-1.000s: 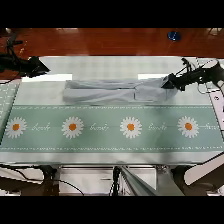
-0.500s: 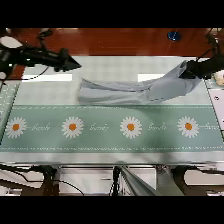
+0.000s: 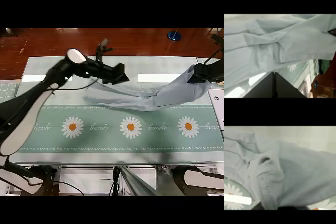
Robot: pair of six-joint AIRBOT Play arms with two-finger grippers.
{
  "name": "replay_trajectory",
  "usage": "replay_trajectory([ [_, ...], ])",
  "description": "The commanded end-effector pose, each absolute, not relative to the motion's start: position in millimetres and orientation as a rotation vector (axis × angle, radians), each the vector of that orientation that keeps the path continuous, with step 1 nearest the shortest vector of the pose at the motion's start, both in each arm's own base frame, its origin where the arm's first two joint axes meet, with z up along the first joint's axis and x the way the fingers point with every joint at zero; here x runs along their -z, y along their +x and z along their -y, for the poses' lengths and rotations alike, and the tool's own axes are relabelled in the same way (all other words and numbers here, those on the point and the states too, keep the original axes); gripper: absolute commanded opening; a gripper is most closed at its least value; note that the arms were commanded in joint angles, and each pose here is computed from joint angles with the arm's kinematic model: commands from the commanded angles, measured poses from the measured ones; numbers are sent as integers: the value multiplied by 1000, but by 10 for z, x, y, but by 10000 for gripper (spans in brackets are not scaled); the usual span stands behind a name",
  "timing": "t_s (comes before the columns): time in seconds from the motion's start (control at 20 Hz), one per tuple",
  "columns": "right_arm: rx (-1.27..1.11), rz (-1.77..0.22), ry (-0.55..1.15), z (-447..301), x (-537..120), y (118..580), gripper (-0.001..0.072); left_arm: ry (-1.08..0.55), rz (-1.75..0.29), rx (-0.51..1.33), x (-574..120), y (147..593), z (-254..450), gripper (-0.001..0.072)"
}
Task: Fold the shirts.
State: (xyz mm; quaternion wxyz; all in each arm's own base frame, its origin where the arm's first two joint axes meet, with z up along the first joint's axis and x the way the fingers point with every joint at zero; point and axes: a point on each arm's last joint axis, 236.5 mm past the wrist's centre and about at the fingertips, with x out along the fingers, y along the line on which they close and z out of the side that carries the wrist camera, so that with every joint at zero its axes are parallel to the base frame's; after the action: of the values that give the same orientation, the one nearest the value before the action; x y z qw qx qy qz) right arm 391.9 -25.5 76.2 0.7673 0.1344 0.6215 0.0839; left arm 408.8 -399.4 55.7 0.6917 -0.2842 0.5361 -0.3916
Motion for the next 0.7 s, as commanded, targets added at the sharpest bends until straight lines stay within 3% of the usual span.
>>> replay_trajectory([
  [0.0, -190, -1401, 286, 228, -782, 3768, 31, -651, -1291, 860, -180, 3800, 4443, 22],
  [0.25, -182, -1358, 247, 211, -967, 3716, 31, -729, -1427, 861, 261, 3513, 4768, 22],
  [0.65, -182, -1248, 228, 132, -1408, 3563, 32, -757, -1416, 813, 444, 3566, 4852, 20],
])
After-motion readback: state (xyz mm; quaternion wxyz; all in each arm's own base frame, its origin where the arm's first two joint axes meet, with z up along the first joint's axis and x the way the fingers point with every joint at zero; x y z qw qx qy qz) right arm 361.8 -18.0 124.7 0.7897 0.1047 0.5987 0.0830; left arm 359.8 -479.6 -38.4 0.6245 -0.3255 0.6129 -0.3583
